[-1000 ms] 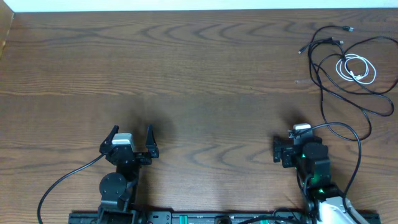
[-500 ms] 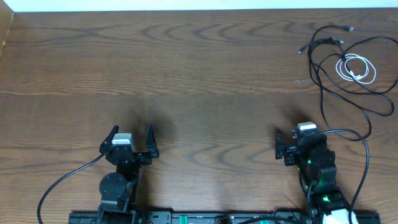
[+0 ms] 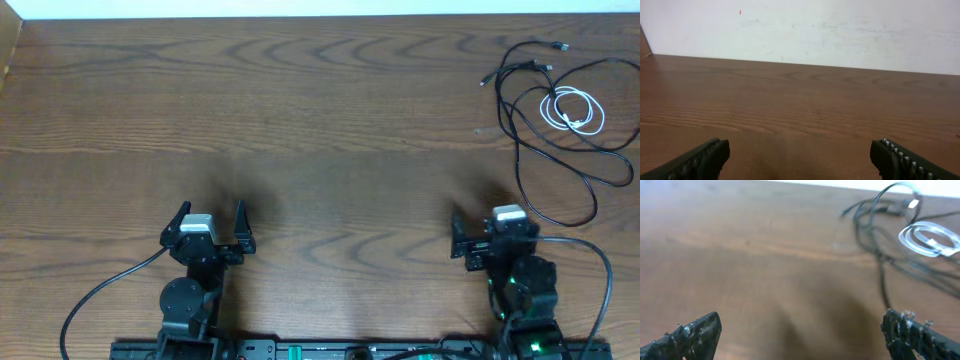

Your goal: Untangle cables

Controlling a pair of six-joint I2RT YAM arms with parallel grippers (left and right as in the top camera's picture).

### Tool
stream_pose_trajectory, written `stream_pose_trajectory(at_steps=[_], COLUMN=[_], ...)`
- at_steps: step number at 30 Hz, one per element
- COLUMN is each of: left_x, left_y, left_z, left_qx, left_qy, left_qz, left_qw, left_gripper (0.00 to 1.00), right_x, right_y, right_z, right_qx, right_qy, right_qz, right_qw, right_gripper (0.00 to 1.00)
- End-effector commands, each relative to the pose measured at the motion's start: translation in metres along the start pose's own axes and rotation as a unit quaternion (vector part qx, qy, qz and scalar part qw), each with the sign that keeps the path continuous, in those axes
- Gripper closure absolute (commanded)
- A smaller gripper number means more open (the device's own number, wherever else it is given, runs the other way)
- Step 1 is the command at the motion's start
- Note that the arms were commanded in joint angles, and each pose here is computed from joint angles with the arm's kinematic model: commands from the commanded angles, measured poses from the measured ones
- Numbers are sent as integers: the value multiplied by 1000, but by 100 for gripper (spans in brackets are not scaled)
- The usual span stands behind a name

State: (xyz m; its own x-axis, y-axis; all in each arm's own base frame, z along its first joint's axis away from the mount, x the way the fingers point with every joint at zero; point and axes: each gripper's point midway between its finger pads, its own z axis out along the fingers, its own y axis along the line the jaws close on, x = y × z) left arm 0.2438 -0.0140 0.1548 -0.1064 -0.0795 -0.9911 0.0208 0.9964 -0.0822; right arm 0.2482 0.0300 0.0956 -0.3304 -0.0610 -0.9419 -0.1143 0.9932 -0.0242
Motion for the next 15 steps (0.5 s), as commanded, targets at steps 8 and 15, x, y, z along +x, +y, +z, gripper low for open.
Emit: stream_pose_trajectory(at_steps=[8,15], left_x=[18,18], left_y=[4,4], left_z=[1,1], left_qx=[-11,-11], left_qy=[24,24], left_qz=[6,6], left_qw=[1000,1000], left_gripper=[4,4], right_x=[-20,-44], right_y=[-9,-11], right_z=[-7,-18], right_qx=[12,18], right_qy=[-48,-105], right_qz=[3,2], right_qw=[999,994], right_gripper=[1,1])
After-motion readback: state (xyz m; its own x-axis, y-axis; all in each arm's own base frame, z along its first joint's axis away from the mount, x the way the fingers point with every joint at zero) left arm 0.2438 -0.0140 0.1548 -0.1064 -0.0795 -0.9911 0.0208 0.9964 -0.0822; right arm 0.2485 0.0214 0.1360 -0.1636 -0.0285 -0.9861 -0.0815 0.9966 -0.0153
